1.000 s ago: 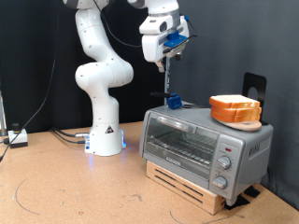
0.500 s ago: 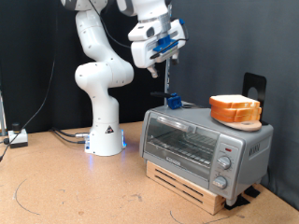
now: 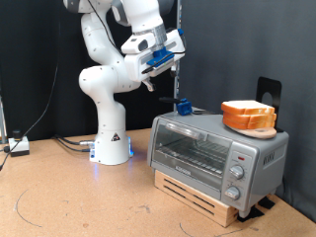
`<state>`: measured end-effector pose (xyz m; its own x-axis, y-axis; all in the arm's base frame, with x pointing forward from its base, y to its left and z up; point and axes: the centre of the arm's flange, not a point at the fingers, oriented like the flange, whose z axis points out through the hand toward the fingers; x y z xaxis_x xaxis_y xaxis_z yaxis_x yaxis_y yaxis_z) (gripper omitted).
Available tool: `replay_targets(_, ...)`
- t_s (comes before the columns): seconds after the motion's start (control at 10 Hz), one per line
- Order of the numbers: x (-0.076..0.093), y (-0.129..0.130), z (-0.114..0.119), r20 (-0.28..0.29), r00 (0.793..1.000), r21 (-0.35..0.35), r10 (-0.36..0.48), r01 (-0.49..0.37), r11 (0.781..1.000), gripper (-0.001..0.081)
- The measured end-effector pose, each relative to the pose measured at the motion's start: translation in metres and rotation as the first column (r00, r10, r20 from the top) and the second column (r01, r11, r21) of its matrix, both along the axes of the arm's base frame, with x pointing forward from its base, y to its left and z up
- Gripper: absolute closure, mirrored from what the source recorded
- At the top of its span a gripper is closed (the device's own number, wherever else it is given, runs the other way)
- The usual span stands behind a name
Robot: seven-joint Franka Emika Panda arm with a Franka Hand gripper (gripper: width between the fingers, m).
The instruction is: Make a piece of toast with the oven
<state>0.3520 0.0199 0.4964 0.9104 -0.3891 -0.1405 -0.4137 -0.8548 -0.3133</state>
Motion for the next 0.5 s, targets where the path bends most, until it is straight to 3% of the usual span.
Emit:
replay_targets(0.3,0.004,-0.010,-0.034,0.026,1.000,0.018,0.002,-0.003,1.000,-0.0001)
replay_targets(0.5,0.009,-0.015,-0.060,0.009,1.000,0.002,-0.023,0.023,1.000,-0.0001)
